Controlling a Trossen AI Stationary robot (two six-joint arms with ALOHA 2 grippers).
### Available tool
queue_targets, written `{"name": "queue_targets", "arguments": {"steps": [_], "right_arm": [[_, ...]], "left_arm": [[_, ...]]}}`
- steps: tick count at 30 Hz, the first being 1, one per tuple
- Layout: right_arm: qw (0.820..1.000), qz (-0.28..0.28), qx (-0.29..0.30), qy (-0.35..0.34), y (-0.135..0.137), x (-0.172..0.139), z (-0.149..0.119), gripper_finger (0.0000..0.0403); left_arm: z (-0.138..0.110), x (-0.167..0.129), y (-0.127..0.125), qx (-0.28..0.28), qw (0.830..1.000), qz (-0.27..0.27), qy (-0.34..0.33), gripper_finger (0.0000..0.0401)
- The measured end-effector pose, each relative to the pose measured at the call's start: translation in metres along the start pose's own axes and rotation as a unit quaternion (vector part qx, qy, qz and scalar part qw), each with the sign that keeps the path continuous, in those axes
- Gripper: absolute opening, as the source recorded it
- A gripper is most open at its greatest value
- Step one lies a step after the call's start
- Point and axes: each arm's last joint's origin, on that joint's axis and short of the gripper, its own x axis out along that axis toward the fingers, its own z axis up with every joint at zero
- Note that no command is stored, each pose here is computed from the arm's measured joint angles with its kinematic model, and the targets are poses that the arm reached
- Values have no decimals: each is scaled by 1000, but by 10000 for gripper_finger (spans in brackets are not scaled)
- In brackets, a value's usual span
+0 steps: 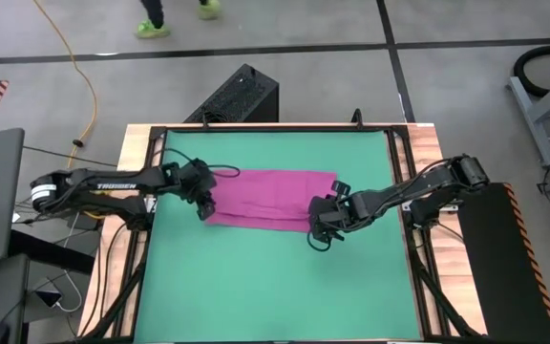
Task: Roll towel
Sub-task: Fold the pink towel
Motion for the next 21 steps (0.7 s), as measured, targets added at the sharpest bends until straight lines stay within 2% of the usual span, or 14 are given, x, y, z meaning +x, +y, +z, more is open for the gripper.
{"name": "queue_targets", "arguments": {"steps": [7, 16, 21], "right_arm": [[1000, 1, 1, -2, 1, 0, 0, 136], [1000, 6, -3, -5, 4, -2, -1, 136], [1000, 7, -6, -6, 6, -3, -2, 136]], "left_arm": [[2, 14, 0, 0, 1000, -8, 15, 138], [13, 0, -2, 18, 1000, -9, -24, 14], [12, -2, -3, 22, 999, -16, -23, 4]]}}
